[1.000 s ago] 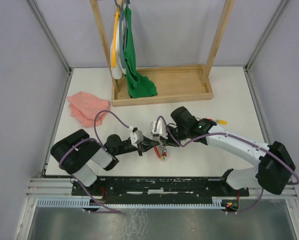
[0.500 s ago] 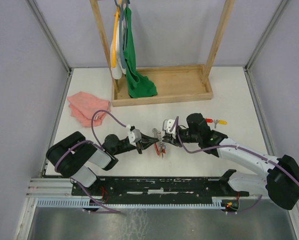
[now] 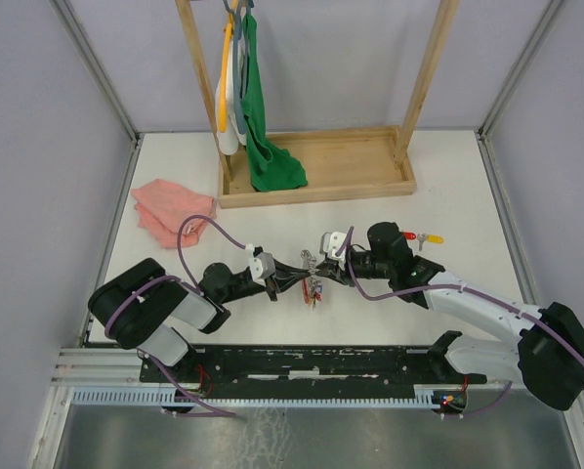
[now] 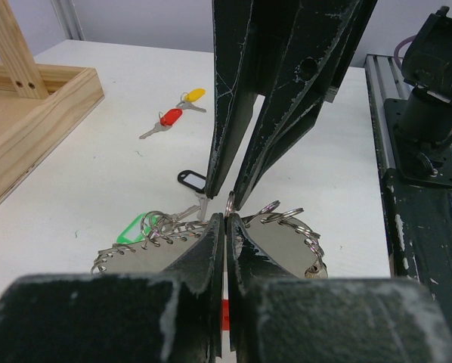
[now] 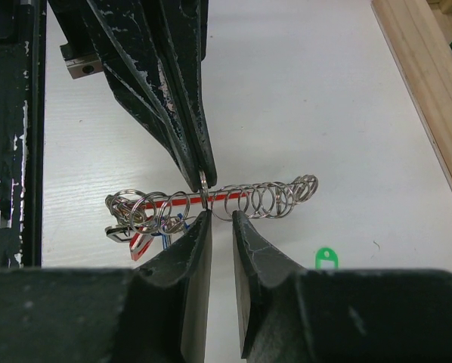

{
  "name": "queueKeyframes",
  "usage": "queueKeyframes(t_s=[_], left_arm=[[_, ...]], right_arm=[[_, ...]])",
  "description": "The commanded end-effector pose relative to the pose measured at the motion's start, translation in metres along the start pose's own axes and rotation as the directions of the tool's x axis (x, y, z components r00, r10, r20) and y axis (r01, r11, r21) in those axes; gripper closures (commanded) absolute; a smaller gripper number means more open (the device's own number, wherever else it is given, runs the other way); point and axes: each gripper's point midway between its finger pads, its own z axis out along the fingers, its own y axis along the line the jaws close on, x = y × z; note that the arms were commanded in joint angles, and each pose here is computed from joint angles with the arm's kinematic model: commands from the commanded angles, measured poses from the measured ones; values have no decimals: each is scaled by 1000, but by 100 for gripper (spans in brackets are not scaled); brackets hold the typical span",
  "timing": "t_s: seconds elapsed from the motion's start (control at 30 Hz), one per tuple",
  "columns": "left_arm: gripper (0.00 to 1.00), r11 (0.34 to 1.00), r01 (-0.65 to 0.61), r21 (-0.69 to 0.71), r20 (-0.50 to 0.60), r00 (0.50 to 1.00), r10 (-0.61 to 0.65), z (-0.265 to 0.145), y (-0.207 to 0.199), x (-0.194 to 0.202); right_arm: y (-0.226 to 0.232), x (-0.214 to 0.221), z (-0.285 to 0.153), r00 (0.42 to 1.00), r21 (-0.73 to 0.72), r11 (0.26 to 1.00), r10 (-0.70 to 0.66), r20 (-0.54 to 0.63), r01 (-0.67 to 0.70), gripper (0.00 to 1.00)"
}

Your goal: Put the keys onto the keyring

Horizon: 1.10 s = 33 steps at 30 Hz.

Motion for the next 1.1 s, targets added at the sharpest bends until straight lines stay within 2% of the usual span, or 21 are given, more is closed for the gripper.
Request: queueKeyframes(t_s=[0.0, 0.27, 0.9, 1.07], left_arm=[[97, 991, -127, -47, 186, 973, 134, 3, 9, -53], [97, 991, -125, -44, 186, 974, 131, 2, 7, -53], [97, 988, -136, -67, 189, 971, 147, -2, 8, -55], [97, 990, -134, -50, 192, 971, 142, -2, 6, -56]], right_arm=[[2, -18, 2, 999, -39, 999, -21, 49, 22, 75], [4, -22, 4, 997, -57, 998, -19, 72, 23, 74], [6, -9, 8, 1000, -77, 997, 6, 16, -4, 70], [3, -19, 8, 998, -61, 998, 3, 58, 1, 70]])
